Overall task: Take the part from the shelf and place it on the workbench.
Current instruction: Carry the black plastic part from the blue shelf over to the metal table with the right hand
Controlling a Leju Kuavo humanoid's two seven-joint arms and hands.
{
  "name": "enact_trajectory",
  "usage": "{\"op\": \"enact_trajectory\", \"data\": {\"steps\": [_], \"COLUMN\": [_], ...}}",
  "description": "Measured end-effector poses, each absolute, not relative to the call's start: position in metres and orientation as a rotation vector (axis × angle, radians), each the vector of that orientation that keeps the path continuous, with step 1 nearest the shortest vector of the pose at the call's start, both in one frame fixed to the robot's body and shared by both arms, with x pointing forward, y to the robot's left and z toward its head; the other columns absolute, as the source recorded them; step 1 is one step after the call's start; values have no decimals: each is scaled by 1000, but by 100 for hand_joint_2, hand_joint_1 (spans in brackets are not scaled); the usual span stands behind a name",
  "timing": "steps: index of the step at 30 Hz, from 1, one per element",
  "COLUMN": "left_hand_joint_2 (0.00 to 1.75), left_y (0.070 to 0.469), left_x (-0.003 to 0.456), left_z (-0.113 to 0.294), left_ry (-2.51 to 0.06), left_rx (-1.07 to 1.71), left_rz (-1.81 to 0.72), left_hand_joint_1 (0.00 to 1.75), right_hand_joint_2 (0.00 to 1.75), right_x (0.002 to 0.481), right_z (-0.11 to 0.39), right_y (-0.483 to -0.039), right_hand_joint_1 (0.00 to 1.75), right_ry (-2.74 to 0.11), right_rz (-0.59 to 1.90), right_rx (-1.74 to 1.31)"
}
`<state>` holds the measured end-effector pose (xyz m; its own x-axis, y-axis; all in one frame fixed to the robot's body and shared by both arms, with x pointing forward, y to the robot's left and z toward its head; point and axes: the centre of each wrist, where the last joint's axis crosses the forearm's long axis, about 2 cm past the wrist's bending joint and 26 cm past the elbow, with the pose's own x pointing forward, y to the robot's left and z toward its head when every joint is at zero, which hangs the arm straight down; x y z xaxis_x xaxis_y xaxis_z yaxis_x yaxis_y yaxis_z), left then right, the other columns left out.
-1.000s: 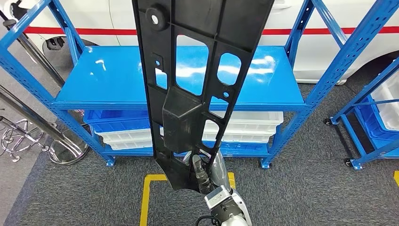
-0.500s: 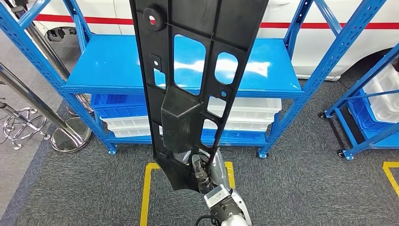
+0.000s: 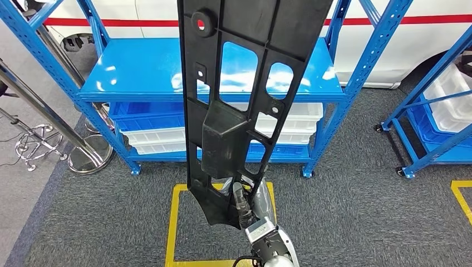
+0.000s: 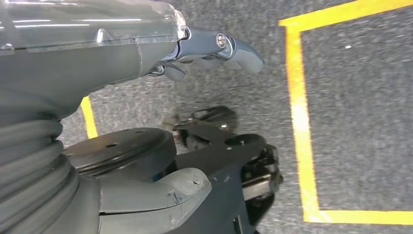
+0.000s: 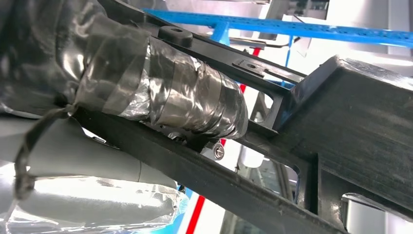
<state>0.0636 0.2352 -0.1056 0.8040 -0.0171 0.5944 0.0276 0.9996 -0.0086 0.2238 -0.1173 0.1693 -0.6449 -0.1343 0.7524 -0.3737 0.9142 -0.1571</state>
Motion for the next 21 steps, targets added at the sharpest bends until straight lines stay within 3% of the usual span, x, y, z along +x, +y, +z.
{"op": "enact_trajectory", "data": {"steps": [21], "left_hand_joint_2": [175], "left_y": [238], "left_x": [69], "left_z": [-105], "left_ry": [-665], "left_rx": [-23], "left_rz": [-55], "left_hand_joint_1": [0], "right_hand_joint_2": [0], "right_x": [215], "right_z": [159], "right_y": [-128], "right_hand_joint_1": [175], "right_ry": [-2236], "right_rz": [331], "right_rx": [335]}}
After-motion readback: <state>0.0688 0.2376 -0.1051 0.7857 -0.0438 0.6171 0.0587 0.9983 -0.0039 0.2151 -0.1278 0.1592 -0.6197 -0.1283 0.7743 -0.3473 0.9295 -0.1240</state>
